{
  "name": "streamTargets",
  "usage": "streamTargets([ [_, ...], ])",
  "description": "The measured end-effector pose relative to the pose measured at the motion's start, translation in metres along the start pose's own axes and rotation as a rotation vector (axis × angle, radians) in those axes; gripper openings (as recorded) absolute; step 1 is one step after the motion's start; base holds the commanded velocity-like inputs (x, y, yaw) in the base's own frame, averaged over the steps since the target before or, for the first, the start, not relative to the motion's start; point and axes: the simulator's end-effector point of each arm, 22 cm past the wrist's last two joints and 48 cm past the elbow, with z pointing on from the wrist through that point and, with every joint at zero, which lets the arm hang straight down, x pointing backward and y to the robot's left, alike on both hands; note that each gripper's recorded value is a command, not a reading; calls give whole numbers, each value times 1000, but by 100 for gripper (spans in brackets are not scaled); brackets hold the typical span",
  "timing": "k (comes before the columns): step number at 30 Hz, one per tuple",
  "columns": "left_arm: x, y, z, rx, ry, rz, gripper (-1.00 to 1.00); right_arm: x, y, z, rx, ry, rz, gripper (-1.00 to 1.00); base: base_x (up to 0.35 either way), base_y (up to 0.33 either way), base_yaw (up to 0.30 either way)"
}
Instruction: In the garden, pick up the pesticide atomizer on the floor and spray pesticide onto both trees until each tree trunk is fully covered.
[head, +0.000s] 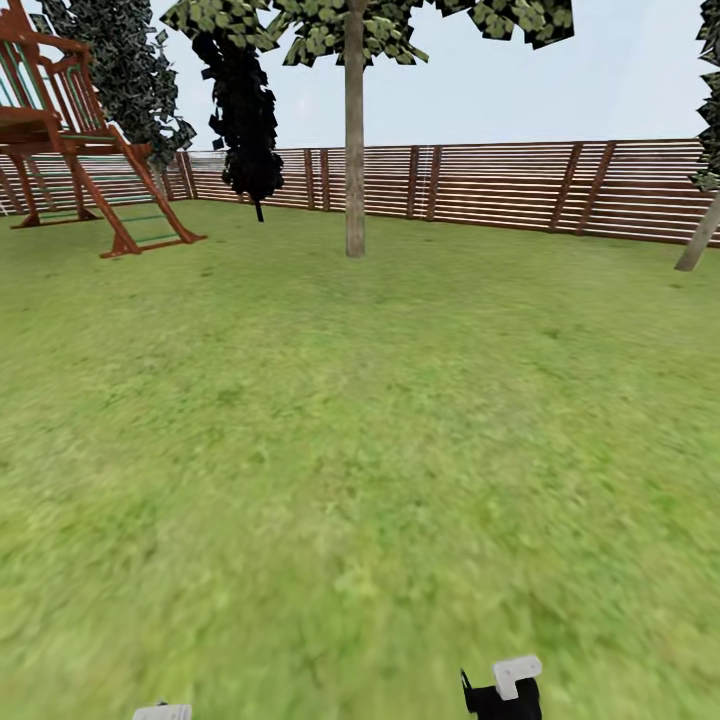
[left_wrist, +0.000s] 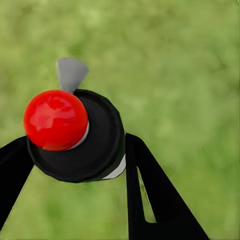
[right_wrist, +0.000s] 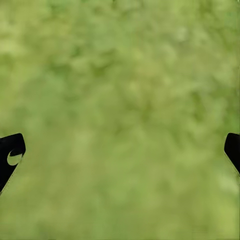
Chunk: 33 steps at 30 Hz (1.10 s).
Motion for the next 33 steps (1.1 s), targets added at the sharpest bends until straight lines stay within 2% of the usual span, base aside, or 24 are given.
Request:
streamTargets([
  [33,0,0,0,0,1,0,-100,0,0,0,0,-1,0,100,340,0,0],
])
